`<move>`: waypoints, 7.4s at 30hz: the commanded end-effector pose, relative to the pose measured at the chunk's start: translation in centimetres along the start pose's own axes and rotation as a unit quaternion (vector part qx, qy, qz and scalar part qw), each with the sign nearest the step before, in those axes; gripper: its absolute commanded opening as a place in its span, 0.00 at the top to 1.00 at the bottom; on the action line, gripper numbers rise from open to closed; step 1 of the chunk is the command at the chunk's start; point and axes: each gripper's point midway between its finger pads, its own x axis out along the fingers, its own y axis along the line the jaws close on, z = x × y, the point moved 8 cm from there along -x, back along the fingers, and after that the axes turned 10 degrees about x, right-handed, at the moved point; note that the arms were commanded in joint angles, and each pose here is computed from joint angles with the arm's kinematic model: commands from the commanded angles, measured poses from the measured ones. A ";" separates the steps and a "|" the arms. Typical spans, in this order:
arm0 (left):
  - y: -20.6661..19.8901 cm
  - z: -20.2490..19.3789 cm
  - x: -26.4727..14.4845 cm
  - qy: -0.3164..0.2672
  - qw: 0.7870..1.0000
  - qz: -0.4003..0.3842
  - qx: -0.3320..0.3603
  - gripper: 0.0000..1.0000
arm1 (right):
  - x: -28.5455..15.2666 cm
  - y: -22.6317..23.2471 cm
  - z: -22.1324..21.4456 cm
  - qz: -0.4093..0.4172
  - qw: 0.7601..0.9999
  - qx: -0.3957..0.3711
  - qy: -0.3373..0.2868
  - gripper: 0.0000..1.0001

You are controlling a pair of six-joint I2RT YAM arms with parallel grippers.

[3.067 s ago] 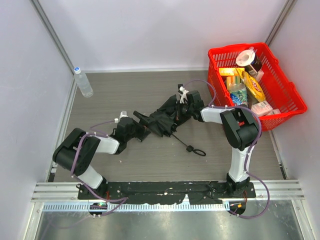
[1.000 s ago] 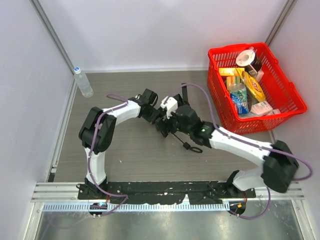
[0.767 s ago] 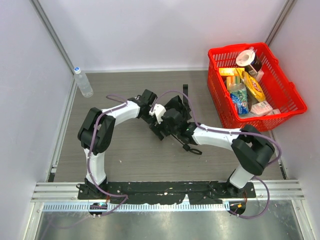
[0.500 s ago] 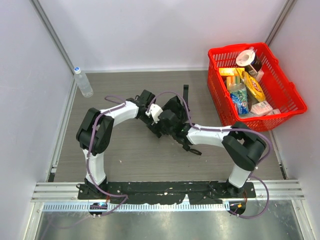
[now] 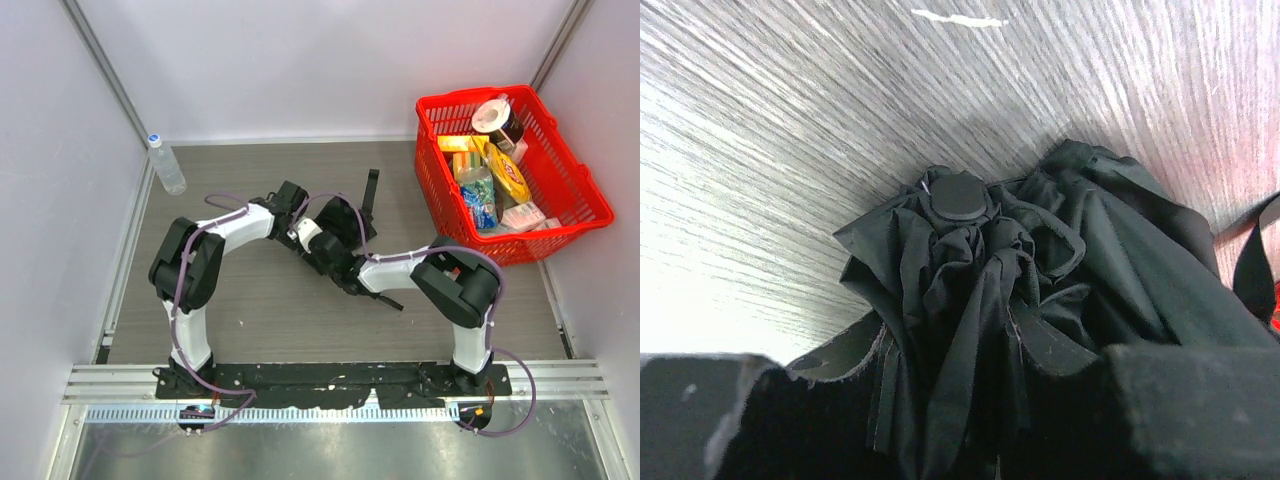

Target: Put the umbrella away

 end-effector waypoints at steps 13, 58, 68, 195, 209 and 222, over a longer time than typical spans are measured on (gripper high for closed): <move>5.1 0.6 -2.7 -0.096 0.987 -0.080 0.103 0.00 | 0.1 0.7 -4.7 0.243 0.962 0.115 0.050 0.99; 11.3 -0.9 1.4 -0.023 0.994 -0.021 0.105 1.00 | -2.1 -2.3 -1.0 0.304 0.875 0.286 0.243 0.16; 11.0 -0.8 0.8 -0.008 0.994 0.012 0.104 1.00 | -9.3 -1.6 6.4 0.189 0.978 0.090 0.002 0.08; 14.8 -3.7 2.0 0.018 0.995 -0.057 0.080 1.00 | -7.7 -4.7 4.8 0.210 0.968 0.123 0.060 0.15; 14.9 -3.7 1.7 0.057 0.996 -0.004 0.068 1.00 | -6.1 2.7 4.1 0.105 0.983 -0.070 -0.136 0.16; 15.0 -3.7 0.9 0.056 0.996 0.013 0.061 1.00 | -0.4 2.7 -1.2 -0.076 0.987 -0.140 -0.028 0.50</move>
